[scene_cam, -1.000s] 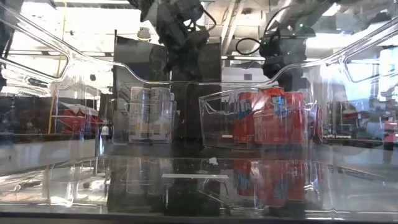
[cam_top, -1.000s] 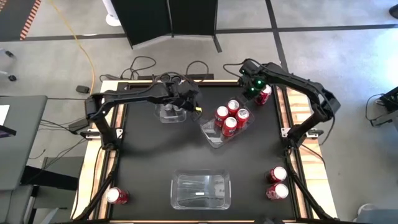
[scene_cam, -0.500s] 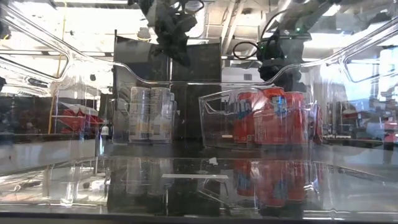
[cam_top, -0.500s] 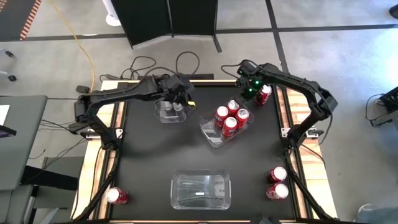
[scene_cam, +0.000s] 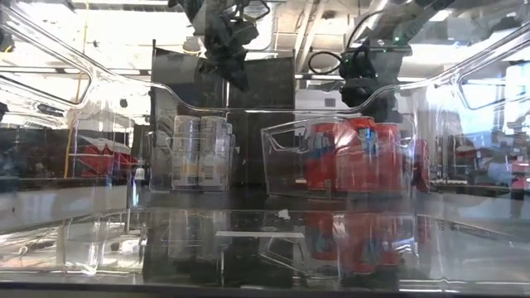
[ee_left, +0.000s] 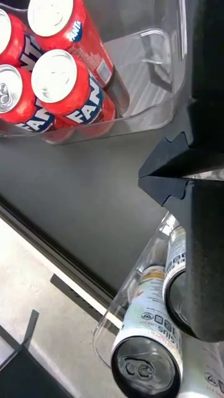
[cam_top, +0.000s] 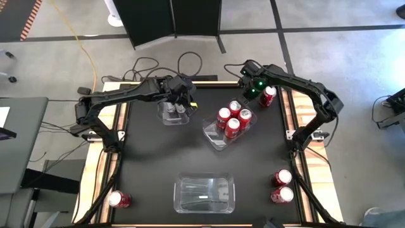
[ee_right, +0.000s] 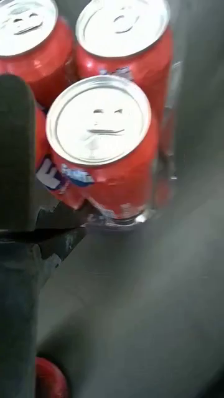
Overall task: Sort soda cans
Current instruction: Adjust the top transparent bin
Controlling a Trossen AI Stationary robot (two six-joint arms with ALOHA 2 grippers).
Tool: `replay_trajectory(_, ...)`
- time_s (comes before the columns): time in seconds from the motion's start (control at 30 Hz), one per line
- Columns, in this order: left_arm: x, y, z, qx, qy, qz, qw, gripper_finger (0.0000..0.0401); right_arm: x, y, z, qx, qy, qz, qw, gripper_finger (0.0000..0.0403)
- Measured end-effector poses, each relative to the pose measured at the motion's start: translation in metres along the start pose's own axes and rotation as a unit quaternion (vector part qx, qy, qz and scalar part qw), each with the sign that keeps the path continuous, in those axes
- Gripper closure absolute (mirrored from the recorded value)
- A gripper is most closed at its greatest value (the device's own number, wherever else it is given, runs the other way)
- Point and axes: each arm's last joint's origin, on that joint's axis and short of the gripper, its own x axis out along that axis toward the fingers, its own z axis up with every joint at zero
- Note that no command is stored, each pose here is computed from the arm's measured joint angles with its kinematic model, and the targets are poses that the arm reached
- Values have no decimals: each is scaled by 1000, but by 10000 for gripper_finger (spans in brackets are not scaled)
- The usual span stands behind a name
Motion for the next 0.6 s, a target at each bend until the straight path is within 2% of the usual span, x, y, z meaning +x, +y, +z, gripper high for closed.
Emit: replay_trajectory(0.6,0,1,0,9,0,0,1000,401,-1,6,18,-17,-94,13,995,403)
